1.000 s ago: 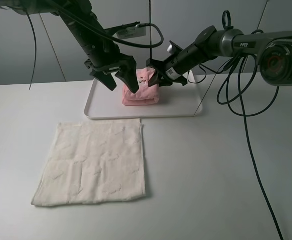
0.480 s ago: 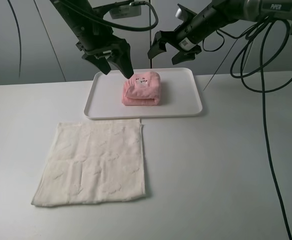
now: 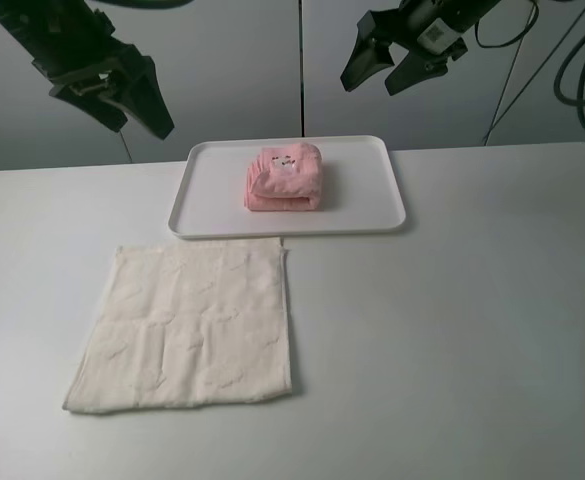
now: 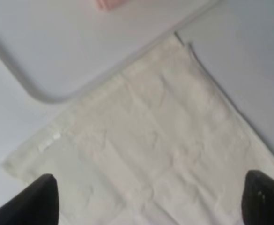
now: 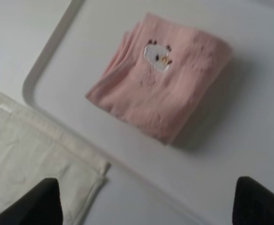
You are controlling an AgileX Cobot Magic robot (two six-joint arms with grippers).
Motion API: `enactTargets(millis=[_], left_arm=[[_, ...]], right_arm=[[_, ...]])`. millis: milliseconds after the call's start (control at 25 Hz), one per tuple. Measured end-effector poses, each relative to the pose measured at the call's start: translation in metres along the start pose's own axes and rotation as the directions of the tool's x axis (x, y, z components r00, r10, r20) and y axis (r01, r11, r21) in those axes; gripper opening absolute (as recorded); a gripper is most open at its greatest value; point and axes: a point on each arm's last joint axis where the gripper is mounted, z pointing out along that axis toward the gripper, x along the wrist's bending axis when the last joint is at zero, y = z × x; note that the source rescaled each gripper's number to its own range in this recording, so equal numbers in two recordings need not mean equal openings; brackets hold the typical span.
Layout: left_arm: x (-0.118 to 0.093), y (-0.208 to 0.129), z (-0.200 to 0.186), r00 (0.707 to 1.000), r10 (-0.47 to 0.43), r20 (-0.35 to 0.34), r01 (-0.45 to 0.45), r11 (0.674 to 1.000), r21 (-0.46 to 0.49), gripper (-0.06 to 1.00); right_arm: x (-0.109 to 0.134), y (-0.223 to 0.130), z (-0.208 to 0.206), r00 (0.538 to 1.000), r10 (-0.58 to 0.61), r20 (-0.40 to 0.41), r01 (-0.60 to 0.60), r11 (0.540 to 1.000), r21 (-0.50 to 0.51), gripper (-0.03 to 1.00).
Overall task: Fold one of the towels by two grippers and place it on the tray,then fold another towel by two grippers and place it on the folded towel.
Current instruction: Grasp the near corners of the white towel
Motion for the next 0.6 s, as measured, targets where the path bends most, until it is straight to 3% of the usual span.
enactTargets(millis=[200, 320, 480, 600], left_arm=[[-0.012, -0.055, 0.004, 1.000, 0.003, -0.002, -0.003, 0.999, 0.042, 1.00], [-0.017, -0.082, 0.011, 1.000, 0.014, 0.007, -0.015, 0.996, 0.083, 1.00], [-0.021, -0.113, 0.026, 0.997, 0.072, 0.034, -0.077, 0.982, 0.172, 1.00], [-0.021, -0.130, 0.037, 0.987, 0.147, 0.065, -0.158, 0.961, 0.225, 1.00]], right_arm=[[0.019, -0.046, -0.012, 0.998, 0.008, -0.069, -0.008, 1.000, 0.001, 0.80], [0.036, -0.076, -0.009, 0.990, -0.039, -0.137, 0.045, 0.998, 0.044, 0.80], [0.077, -0.106, 0.012, 0.960, -0.181, -0.214, 0.213, 0.968, 0.135, 0.80], [0.113, -0.123, 0.029, 0.907, -0.358, -0.220, 0.404, 0.888, 0.221, 0.80]])
